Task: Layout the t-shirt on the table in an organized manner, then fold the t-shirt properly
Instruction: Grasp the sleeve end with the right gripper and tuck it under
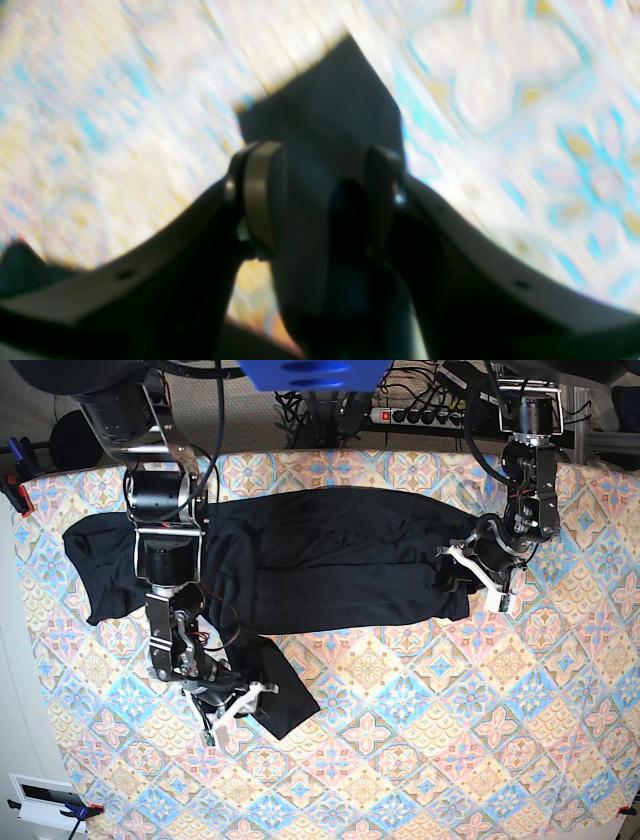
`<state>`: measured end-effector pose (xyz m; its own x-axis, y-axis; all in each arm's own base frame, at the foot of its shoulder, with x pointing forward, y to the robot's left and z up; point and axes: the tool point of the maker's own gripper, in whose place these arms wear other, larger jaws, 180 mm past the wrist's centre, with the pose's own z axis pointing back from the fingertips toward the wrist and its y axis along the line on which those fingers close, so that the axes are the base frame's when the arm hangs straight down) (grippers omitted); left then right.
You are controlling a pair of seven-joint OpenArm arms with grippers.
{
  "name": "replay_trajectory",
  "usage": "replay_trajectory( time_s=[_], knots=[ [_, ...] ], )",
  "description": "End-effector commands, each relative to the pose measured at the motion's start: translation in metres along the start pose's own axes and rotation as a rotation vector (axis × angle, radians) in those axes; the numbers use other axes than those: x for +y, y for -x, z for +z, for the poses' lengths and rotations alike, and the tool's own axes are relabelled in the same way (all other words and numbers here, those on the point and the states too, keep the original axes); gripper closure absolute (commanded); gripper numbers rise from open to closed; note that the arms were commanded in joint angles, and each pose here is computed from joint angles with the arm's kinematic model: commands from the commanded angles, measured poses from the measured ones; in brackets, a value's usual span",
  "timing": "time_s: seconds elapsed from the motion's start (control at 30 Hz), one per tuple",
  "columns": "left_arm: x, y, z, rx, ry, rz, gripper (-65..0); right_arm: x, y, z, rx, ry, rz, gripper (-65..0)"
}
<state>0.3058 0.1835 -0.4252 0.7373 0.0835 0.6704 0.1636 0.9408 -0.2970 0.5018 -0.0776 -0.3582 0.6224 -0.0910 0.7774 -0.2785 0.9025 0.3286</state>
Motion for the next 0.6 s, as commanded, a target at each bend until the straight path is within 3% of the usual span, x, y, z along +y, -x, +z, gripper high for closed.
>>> replay_trajectory(
  time_s=[0.0,0.37,0.57],
  knots=[
    [0.003,-0.003,0.002,0.006,-0.006,-0.013,-25.8,0.004,-0.033,0.001,-0.078,-0.008,0.006,-25.1],
    [0.003,-0.003,0.002,0.004,-0.006,-0.011,-25.8,-0.028,-0.041,-0.012,-0.205,0.118,-0.114,-25.0],
    [0.003,-0.002,0.003,0.005,-0.007,-0.010,-25.8,-0.025,-0.034,-0.016,-0.196,0.116,-0.093,-24.9]
  ],
)
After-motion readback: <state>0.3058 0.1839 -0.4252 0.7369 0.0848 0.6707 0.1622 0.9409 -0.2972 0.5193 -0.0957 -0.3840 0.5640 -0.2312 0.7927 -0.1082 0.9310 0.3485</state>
